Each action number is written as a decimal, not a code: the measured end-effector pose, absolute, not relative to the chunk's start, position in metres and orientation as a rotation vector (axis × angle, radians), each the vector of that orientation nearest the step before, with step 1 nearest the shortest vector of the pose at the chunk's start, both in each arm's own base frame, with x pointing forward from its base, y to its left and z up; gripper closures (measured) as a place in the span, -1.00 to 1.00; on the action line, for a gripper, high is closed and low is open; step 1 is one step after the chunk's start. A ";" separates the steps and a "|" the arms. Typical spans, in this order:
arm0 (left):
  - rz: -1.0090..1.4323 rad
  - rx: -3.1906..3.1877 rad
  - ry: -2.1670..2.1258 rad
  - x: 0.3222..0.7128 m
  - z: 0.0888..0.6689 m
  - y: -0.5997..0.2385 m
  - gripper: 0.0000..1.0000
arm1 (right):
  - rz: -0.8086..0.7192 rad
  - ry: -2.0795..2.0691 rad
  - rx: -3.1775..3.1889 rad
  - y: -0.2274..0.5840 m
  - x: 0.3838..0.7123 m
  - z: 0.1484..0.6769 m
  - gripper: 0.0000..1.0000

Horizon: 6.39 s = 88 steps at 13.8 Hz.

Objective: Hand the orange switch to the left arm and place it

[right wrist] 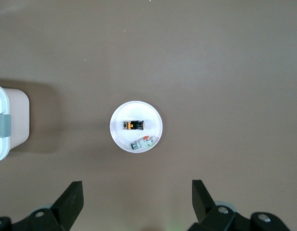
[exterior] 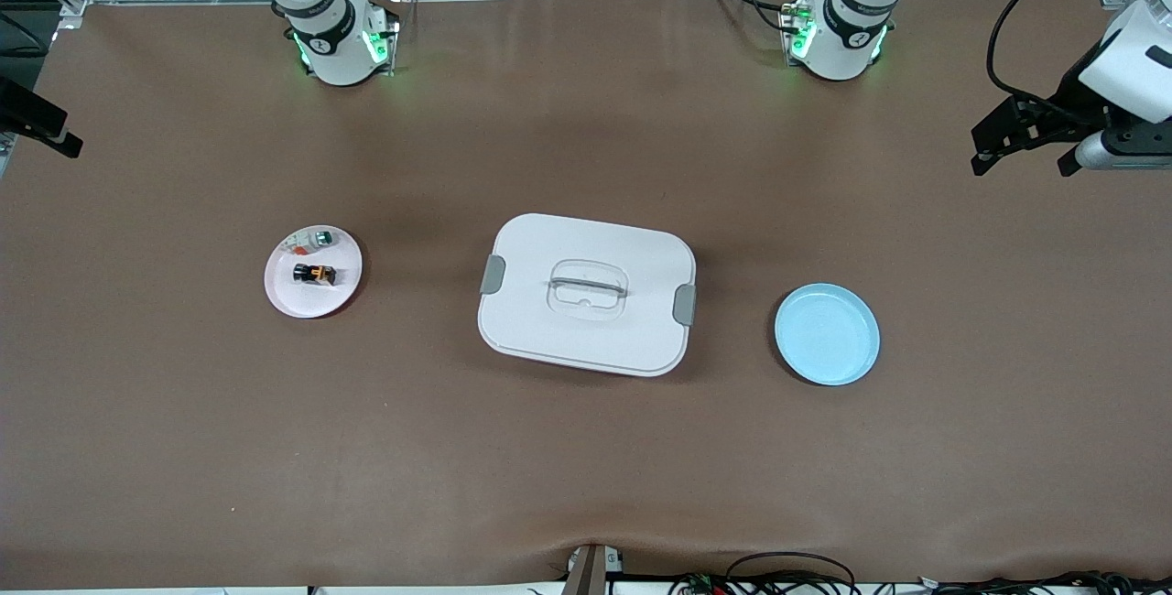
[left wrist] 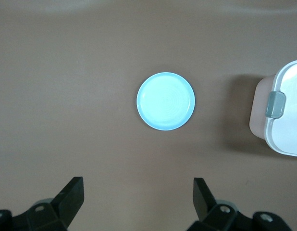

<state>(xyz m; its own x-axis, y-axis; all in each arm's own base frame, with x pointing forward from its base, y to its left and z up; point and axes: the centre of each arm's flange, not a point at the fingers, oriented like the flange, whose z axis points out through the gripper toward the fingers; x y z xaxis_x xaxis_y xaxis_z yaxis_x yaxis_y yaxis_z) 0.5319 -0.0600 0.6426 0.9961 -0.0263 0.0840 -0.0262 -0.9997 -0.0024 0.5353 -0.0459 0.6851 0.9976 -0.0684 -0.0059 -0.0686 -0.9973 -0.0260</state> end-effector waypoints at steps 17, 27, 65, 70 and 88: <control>-0.148 -3.137 0.047 0.532 0.647 -0.062 -1.00 | 0.115 0.108 -3.106 -0.048 0.568 0.632 -1.00; -0.148 -3.138 0.049 0.532 0.647 -0.063 -1.00 | 0.219 0.095 -3.171 -0.015 0.623 0.526 -1.00; -0.158 -3.138 0.049 0.533 0.650 -0.063 -1.00 | 0.143 0.092 -3.205 0.023 0.517 0.185 -1.00; -0.158 -3.138 0.049 0.533 0.650 -0.063 -1.00 | 0.147 0.104 -3.206 0.018 0.517 0.184 -0.62; -0.210 -3.245 0.053 0.532 0.669 -0.074 -1.00 | 0.402 0.298 -3.073 0.079 0.559 0.327 -0.45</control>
